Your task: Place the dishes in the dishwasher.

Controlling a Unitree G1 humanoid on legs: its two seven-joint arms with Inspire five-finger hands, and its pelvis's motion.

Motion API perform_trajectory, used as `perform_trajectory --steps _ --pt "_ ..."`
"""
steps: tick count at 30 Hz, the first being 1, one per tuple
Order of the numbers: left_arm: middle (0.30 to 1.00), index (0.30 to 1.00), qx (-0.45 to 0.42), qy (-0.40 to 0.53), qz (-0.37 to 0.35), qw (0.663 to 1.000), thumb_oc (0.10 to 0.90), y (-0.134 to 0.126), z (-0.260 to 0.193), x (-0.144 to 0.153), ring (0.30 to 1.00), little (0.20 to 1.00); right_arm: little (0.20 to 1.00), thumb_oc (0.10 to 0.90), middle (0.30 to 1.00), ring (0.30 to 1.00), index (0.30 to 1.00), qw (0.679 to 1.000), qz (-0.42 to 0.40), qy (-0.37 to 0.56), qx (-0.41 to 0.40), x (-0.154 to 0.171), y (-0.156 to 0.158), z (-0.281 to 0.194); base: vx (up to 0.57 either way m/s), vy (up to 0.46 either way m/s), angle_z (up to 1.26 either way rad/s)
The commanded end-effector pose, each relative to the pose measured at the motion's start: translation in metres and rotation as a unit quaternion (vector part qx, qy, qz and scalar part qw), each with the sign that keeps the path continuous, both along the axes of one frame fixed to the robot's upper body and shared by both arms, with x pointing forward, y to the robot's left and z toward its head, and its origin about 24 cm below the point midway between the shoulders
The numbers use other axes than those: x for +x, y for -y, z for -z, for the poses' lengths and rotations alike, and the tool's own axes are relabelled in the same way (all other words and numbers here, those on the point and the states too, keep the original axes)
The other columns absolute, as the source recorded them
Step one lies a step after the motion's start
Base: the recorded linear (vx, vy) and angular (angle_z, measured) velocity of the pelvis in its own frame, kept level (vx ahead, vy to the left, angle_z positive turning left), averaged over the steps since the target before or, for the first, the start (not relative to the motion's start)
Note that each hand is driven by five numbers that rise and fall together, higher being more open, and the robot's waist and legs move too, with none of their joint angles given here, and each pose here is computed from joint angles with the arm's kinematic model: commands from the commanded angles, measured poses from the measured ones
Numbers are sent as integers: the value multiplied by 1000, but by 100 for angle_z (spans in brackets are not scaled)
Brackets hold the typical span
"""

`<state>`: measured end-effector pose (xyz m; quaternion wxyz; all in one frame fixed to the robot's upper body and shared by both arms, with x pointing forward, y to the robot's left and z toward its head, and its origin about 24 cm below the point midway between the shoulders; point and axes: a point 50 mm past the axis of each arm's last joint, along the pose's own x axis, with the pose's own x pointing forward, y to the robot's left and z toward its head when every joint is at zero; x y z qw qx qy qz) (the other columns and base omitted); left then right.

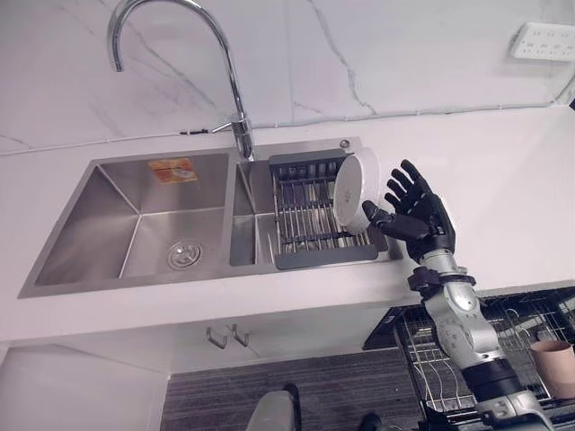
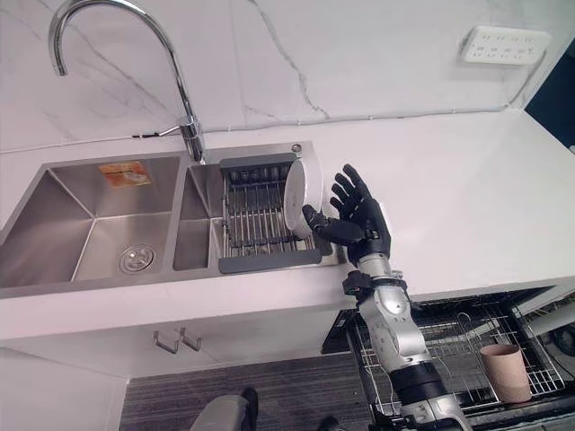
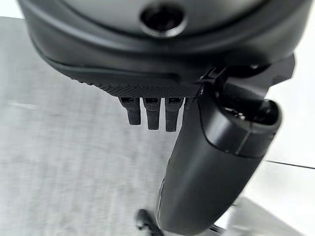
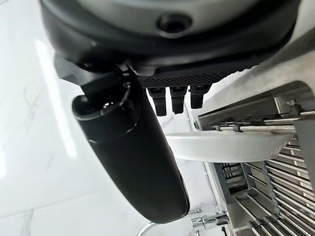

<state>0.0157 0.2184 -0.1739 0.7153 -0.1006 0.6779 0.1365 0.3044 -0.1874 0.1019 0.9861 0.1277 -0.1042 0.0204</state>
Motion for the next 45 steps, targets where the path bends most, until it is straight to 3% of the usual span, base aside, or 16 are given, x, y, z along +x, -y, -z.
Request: perform_trajectory --steps 1,21,22,23,45 --pt "900 900 5 -9 43 999 800 -2 0 -3 900 900 900 800 900 900 900 988 0 152 33 12 -2 -64 18 -6 7" --pt "900 900 10 -14 48 999 800 -5 -1 -7 900 900 900 800 900 900 900 992 10 119 36 29 -10 -64 15 -2 5" --pt "900 900 10 -14 47 999 800 -5 -1 -7 900 900 512 541 512 512 512 993 11 117 31 30 -10 -64 12 -1 5" --pt "900 900 10 -15 46 999 800 -5 -1 -7 900 900 309 406 309 309 309 993 11 114 27 31 -10 -64 16 -1 5" --pt "900 900 13 -10 52 999 800 -6 -1 -4 900 900 300 400 300 300 300 990 48 131 1 34 -8 -73 6 -3 2"
